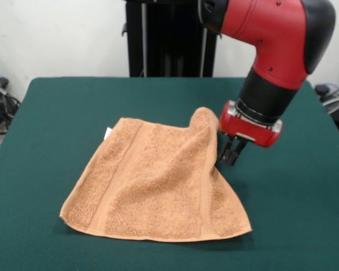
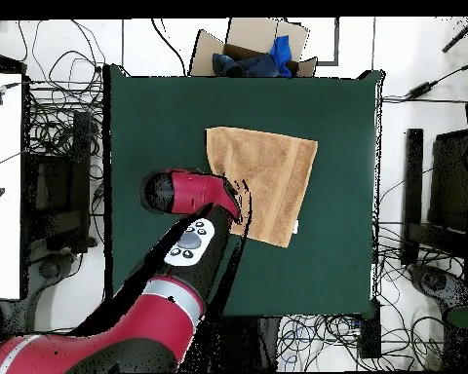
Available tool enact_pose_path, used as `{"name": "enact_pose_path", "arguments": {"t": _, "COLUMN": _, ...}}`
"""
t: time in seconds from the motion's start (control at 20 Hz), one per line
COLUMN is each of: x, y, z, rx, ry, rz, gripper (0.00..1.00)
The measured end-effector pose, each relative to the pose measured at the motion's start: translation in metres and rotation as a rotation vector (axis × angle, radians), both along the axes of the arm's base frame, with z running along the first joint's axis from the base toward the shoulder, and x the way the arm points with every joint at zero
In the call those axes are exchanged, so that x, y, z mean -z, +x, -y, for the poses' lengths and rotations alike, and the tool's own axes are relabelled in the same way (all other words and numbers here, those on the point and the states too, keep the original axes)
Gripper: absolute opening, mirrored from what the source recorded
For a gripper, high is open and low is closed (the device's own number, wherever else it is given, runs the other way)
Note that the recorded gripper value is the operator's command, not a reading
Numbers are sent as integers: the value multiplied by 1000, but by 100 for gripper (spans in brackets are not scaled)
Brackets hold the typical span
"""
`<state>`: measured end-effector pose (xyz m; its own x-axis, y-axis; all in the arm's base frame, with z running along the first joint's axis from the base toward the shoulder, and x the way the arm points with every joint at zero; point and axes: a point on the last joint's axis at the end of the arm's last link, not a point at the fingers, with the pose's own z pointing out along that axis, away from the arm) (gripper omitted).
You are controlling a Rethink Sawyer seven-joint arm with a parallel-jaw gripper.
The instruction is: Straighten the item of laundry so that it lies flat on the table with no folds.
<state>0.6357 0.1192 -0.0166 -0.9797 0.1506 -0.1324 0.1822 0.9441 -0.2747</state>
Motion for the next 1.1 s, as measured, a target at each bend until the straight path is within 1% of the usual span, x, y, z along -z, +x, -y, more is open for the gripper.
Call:
{"name": "enact_pose_path", "arguments": {"t": 0.3, "x": 0, "y": 9, "z": 3, "rx": 0, "ry": 1, "rz": 14, "gripper": 0}}
{"name": "enact_pose_path", "arguments": {"t": 0.5, "x": 3, "y": 12, "z": 5, "rx": 0, "ry": 0, "rz": 15, "gripper": 0}}
{"name": "enact_pose_path", "arguments": {"t": 0.75, "x": 12, "y": 11, "z": 7, "rx": 0, "ry": -3, "rz": 6, "gripper": 0}}
{"name": "enact_pose_path", "arguments": {"t": 1.1, "x": 25, "y": 4, "z": 10, "rx": 1, "ry": -8, "rz": -15, "gripper": 0}}
